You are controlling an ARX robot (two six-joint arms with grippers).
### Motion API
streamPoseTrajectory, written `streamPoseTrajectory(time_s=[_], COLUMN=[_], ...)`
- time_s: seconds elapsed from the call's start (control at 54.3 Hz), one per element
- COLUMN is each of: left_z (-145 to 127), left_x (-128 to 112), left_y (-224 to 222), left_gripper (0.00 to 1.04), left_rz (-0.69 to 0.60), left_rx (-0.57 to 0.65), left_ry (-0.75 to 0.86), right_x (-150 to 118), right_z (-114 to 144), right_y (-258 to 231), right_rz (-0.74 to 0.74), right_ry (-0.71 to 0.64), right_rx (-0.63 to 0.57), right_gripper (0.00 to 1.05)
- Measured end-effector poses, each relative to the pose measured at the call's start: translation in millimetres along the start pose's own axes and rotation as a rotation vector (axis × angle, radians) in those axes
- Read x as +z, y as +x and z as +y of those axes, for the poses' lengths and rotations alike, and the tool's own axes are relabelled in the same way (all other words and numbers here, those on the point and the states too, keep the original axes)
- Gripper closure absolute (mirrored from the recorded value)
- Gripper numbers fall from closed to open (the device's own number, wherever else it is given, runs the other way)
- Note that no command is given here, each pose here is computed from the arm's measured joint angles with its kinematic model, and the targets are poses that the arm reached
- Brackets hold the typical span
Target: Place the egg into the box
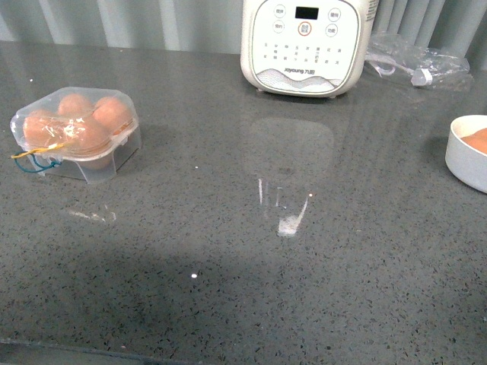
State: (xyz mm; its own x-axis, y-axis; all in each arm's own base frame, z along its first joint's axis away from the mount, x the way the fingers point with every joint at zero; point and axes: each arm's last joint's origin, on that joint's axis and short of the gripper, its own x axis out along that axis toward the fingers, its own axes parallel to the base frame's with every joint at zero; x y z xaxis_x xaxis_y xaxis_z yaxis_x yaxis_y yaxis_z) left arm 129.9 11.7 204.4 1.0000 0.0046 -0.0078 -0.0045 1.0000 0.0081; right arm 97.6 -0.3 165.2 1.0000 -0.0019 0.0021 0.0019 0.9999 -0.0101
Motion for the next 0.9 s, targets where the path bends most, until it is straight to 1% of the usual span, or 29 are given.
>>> streamPoseTrajectory(time_s=[0.055,0.074,0.221,0.387,0.774,0.903], left_z=[-5,-7,-12,-12,-12,-12], left_x=[-4,-5,-11,-19,-30,-28], left_y=[-2,-3,-7,-11,-19,-22], left_gripper=[1.0,1.01,1.01,1.01,1.01,1.01], left_rz=[-0.003,-0.005,-0.011,-0.006,-0.008,-0.041], left_rx=[0.023,0.024,-0.006,-0.005,-0.005,-0.004], left_ry=[-0.003,-0.009,-0.009,-0.01,-0.01,-0.01], right_x=[0,0,0,0,0,0], right_z=[0,0,0,0,0,0], right_y=[0,0,0,0,0,0], right_rz=[0.0,0.0,0.0,0.0,0.0,0.0], right_ry=[0.0,0.0,0.0,0.0,0.0,0.0], right_rx=[0.0,0.0,0.001,0.0,0.0,0.0], right_gripper=[0.07,0.07,0.07,0.07,0.07,0.07])
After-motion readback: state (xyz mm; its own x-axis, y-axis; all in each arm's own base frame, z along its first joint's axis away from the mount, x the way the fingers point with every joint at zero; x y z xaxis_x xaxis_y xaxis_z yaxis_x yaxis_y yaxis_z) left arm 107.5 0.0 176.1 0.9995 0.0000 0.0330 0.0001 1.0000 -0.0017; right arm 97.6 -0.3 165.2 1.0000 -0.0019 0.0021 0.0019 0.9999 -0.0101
